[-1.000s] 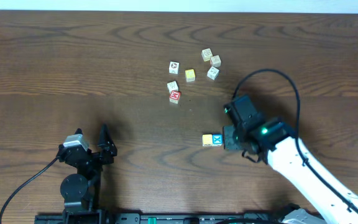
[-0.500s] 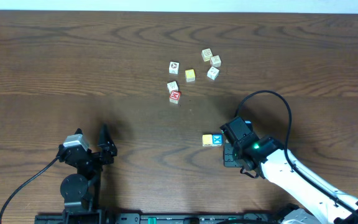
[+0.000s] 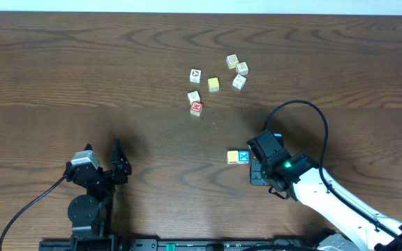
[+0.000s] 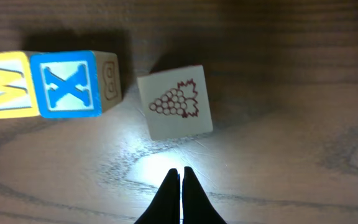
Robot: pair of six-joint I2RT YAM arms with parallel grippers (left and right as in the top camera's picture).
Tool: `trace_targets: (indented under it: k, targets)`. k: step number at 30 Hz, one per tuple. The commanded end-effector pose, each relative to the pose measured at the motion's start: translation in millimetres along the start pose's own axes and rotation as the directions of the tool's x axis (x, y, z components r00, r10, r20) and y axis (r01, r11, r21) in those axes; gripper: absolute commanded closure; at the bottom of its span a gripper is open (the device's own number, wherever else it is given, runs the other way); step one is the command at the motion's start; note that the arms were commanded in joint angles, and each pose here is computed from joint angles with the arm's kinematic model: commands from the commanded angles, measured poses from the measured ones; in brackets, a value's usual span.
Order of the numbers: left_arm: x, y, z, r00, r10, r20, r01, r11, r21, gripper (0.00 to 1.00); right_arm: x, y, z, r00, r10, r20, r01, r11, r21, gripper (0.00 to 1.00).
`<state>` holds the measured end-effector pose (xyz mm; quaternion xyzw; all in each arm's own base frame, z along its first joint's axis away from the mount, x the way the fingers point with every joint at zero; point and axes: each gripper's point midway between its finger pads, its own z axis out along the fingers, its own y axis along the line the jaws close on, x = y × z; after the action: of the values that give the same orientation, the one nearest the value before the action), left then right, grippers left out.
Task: Lift 4 blocks
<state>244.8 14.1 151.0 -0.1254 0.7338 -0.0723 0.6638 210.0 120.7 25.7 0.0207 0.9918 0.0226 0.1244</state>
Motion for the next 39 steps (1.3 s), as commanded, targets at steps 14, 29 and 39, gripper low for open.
trace_targets:
  k: [14,29,39]
  targets:
    - [14.2,9.2,0.5,0.999,0.009,-0.044,-0.011,0.999,-0.042,0.25,5.0,-5.1,15.3,0.999,0.032,-0.003,-0.032,0.999,0.039,0.98]
    - [14.3,9.2,0.5,0.999,0.009,-0.045,-0.011,0.999,-0.042,0.25,0.7,0.2,31.2,1.0,0.008,-0.005,-0.007,0.999,0.04,0.99]
    - [14.3,9.2,0.5,0.999,0.009,-0.045,-0.011,0.999,-0.042,0.25,-8.3,7.1,31.2,0.999,-0.024,0.032,0.023,1.0,0.013,0.96]
